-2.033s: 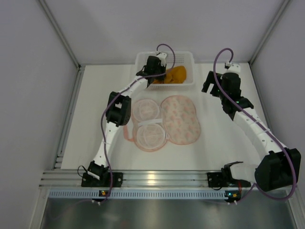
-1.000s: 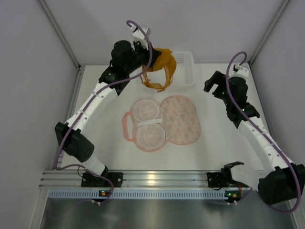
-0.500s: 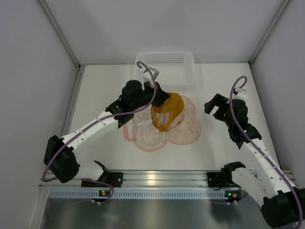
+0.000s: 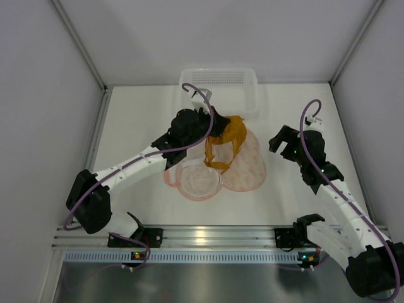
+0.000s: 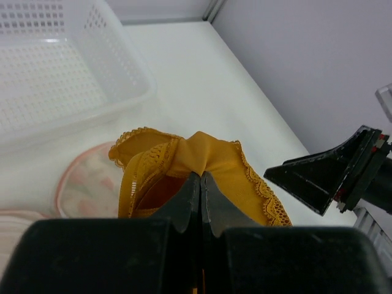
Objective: Place the bra in the laundry bag and zip it closed
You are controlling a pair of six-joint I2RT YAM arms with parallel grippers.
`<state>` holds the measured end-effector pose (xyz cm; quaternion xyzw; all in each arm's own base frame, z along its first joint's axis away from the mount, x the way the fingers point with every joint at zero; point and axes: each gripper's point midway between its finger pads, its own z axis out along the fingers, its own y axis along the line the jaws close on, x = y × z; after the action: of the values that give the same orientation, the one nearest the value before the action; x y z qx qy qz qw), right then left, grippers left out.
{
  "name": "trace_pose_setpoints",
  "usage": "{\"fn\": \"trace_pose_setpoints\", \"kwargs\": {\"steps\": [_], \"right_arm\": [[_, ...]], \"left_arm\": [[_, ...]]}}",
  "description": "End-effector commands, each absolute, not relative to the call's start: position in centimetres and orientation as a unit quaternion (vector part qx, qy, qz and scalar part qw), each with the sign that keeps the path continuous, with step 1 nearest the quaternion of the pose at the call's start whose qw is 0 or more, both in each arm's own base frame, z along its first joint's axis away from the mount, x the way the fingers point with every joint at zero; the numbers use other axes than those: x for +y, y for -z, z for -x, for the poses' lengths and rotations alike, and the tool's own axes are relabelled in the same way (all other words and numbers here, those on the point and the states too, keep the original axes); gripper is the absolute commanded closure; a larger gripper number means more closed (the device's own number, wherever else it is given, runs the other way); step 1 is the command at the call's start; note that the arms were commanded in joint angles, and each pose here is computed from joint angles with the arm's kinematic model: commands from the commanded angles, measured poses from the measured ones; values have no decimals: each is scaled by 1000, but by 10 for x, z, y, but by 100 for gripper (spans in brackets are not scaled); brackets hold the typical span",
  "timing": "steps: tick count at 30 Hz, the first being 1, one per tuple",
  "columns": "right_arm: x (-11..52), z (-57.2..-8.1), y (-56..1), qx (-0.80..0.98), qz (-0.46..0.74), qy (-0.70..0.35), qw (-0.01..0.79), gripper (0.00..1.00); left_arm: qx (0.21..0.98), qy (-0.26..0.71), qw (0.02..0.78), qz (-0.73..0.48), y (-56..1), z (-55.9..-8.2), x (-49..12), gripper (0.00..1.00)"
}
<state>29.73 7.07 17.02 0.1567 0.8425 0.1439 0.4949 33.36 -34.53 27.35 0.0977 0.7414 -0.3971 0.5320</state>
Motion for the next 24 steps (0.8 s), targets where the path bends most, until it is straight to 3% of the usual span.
{"fn": "trace_pose_setpoints", "kwargs": {"steps": [1, 6, 15, 24], "right_arm": [[69, -308, -195, 822, -154, -152, 526, 1], [58, -306, -197, 818, -177, -131, 532, 1], [54, -311, -212, 815, -160, -113, 545, 1], [58, -308, -229, 815, -108, -110, 559, 0]], "left_arm": [[661, 400, 623, -120, -354, -344, -344, 100], [688, 377, 593, -179, -324, -335, -348, 100], [667, 444, 519, -297, -295, -277, -363, 100], [737, 406, 406, -357, -178, -252, -351, 99]]}}
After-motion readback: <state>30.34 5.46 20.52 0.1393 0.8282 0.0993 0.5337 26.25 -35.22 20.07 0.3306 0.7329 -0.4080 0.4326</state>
